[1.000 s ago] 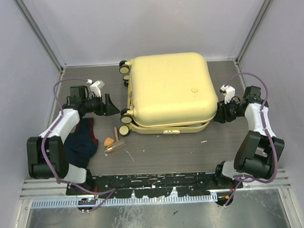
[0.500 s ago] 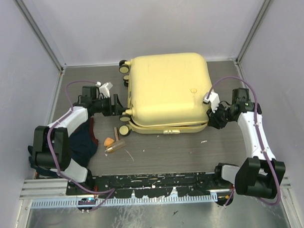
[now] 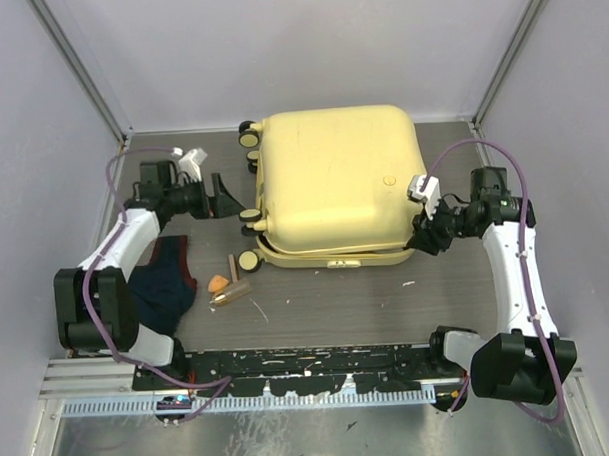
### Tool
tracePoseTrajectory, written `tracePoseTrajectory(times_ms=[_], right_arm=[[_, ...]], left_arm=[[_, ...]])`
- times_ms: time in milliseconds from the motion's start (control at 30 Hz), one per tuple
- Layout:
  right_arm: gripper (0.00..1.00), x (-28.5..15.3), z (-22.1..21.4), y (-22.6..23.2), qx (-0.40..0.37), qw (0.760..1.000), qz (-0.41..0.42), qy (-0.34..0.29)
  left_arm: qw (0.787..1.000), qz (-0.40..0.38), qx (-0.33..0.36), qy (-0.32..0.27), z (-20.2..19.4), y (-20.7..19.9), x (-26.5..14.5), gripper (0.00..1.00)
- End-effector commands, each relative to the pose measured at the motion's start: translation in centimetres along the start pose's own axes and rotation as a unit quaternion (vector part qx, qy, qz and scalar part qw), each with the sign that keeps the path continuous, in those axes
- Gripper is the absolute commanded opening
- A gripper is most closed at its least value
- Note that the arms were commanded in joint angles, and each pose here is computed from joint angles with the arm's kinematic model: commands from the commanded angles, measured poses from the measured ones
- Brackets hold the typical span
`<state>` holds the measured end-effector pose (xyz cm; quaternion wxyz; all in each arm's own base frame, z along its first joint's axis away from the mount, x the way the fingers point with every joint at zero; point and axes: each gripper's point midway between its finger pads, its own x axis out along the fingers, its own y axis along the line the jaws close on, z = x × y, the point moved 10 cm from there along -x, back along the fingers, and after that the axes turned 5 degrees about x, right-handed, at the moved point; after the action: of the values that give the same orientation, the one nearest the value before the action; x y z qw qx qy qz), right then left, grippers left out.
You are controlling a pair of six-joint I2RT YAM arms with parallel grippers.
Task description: Pack the luggage
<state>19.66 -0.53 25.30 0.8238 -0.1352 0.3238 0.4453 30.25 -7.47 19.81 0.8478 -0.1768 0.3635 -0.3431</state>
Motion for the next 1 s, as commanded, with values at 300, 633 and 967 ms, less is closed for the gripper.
tracePoseTrajectory(times_ms=[300, 633, 967], right_arm=[[0.61, -2.7, 0.4, -1.0, 0.123, 0.989, 0.023, -0.076], [0.77, -3.1, -0.5, -2.7, 0.177, 0.980, -0.014, -0.095], [0.78, -3.2, -0.3, -1.1, 0.166, 0.977, -0.034, -0.127]], left_arm=[[0.922, -0.130, 0.363, 0.039, 3.8, -6.2, -7.2, 1.00], [0.856, -0.136, 0.491, 0.093, 1.2, -8.2, -2.6, 0.99], [0.841, -0.136, 0.505, 0.139, -0.2, -7.8, -0.5, 0.72]])
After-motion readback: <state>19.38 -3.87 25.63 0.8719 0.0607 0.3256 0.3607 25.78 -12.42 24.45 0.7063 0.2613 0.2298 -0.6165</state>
